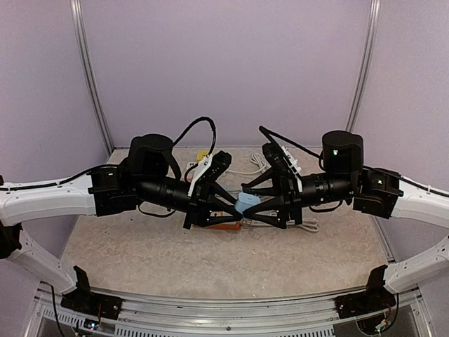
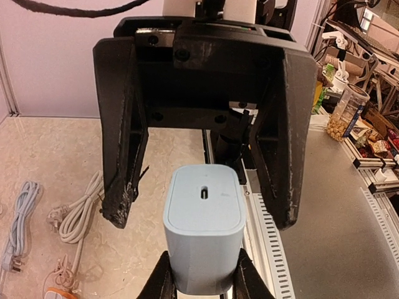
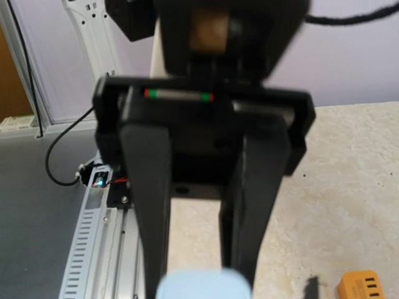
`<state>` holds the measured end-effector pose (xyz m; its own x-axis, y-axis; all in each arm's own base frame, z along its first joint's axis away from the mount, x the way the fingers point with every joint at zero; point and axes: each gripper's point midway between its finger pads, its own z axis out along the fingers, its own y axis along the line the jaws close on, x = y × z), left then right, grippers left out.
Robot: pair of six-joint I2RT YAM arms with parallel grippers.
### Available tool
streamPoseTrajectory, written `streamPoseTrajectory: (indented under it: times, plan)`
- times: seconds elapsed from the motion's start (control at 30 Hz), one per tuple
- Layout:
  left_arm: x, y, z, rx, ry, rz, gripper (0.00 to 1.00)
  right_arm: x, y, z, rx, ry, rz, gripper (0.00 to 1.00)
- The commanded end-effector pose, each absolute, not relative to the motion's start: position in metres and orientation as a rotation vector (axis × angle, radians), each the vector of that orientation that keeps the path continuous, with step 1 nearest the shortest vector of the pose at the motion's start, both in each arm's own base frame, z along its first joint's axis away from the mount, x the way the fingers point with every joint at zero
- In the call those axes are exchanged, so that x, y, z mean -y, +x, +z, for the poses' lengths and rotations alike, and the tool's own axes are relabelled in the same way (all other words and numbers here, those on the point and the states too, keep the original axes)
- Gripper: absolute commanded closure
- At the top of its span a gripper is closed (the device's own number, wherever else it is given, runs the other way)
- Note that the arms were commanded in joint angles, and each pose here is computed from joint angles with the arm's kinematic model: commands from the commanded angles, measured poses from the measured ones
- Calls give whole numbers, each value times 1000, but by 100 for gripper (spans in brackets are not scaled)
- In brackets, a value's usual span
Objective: Insert the plug
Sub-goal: Pass from the right arm to the left, then pass from the left arm to the right
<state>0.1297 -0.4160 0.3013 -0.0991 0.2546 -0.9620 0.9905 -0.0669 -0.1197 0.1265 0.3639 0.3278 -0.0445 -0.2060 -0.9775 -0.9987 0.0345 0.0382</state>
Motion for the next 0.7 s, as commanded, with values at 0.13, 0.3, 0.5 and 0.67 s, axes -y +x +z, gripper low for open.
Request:
streamPoseTrajectory:
  times: [0.13, 0.3, 0.5, 0.67]
  plan:
    - [419, 127, 304, -1421, 1424, -1203, 100, -368, 125, 332, -1438, -1355, 1128, 44]
    - [416, 125, 305, -1418, 1431, -1194, 100, -366, 128, 320, -1502, -1392, 1082, 48]
    - [412, 126, 299, -1440, 1453, -1162, 100, -363, 124, 312, -1552, -1454, 1065, 53]
    - [409, 125, 297, -1454, 1470, -1140, 100, -364, 122, 304, -1588, -1501, 1068, 60]
